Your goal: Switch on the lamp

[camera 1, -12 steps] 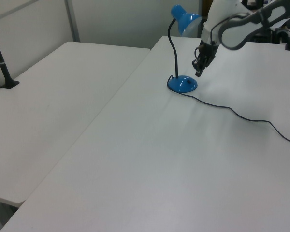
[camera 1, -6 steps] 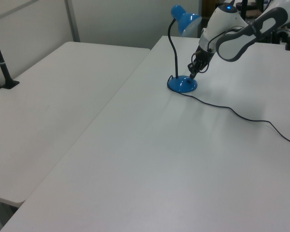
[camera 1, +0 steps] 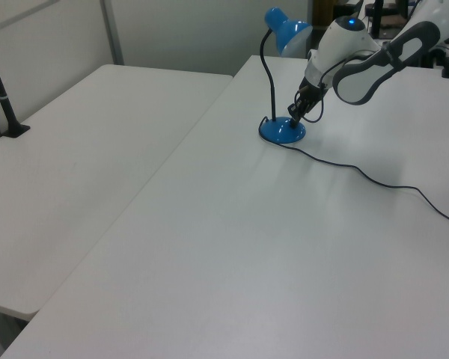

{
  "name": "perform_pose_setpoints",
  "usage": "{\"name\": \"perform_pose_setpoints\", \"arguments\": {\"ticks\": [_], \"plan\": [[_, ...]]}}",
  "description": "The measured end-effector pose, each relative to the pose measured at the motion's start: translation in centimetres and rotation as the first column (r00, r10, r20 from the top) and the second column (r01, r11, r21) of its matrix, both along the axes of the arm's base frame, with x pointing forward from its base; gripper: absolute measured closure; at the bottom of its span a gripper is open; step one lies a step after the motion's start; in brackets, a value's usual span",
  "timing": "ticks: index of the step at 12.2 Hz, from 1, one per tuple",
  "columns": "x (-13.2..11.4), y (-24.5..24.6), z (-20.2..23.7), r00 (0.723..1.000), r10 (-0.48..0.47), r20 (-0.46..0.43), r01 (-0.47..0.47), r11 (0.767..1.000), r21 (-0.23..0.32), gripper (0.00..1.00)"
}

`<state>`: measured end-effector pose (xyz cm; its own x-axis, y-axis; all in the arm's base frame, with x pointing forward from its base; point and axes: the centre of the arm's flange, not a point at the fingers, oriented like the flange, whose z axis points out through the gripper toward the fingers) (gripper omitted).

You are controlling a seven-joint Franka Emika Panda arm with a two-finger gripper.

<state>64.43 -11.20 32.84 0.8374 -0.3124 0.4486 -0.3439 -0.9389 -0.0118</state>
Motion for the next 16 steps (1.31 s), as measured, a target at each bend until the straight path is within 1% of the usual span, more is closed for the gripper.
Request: {"name": "perform_pose_setpoints", "arguments": {"ticks": [8, 13, 15, 16], "plan": [[0.8, -0.2, -0.1, 1.0, 0.01, 0.013, -0.009, 1.0, -0.014, 0.99], [0.8, -0.7, 0.0, 1.0, 0.009, 0.021, -0.009, 1.0, -0.021, 0.99], [0.7, -0.6, 0.7, 1.0, 0.011, 0.026, -0.01, 1.0, -0.02, 0.99], [0.5, -0.1, 1.3, 1.0, 0.013, 0.001, -0.013, 1.0, -0.017, 0.99]]}}
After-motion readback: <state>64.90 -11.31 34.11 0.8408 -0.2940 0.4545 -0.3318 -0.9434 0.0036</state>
